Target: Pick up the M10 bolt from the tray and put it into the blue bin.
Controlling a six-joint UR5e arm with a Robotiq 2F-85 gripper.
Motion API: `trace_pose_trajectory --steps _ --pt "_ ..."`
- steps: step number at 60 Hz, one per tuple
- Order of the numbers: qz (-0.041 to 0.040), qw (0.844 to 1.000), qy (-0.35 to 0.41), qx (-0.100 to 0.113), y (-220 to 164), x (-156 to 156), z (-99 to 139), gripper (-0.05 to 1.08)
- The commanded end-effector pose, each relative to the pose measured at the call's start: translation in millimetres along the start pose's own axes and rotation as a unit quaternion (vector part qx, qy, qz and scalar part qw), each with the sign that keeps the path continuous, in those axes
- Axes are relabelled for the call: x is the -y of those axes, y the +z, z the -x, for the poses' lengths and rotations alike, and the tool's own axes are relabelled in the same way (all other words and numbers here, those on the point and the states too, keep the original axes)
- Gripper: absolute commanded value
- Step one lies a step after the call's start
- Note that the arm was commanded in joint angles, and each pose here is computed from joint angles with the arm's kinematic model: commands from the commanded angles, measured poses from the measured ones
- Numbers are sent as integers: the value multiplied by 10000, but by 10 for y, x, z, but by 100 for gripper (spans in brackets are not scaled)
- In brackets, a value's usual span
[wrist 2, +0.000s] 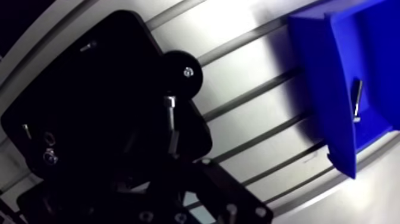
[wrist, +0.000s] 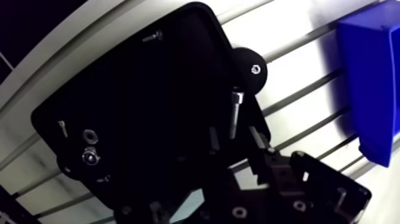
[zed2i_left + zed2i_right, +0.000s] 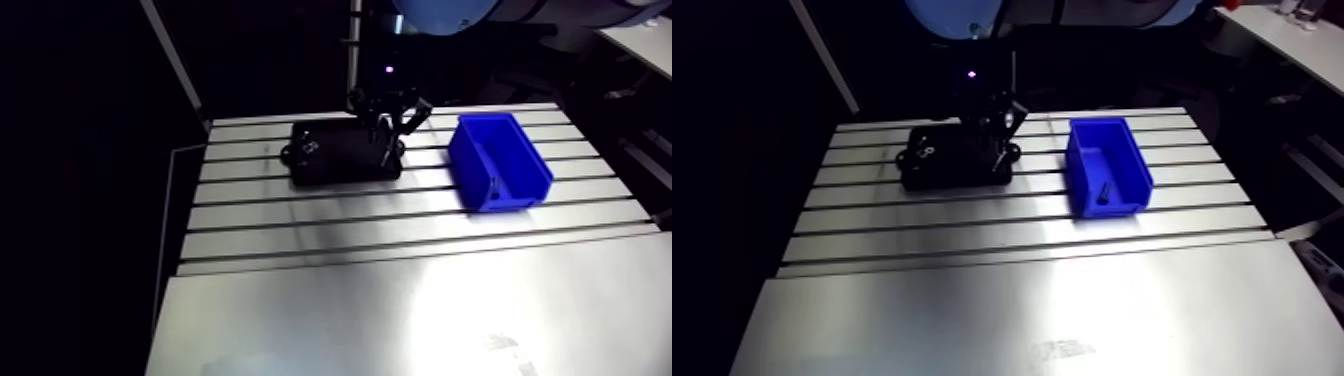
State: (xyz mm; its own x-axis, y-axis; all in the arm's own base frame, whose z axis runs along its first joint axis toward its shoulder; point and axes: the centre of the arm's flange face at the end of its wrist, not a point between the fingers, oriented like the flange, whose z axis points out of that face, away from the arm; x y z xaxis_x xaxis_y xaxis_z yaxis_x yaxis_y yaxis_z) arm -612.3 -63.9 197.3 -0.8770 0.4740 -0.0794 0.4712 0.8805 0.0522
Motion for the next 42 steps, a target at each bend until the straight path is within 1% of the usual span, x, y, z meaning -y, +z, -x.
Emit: trace_pose_trajectory --steps 1,19,21,22,24,42 --pt "15 10000 9 33 71 11 -37 65" --pt "27 10000 9 62 105 17 -26 65" --pt "36 10000 9 65 110 14 -23 66" --pt "37 10000 9 65 110 14 -23 69" --pt "39 10000 9 71 118 14 -24 71" --pt "71 9999 8 108 182 17 -33 71"
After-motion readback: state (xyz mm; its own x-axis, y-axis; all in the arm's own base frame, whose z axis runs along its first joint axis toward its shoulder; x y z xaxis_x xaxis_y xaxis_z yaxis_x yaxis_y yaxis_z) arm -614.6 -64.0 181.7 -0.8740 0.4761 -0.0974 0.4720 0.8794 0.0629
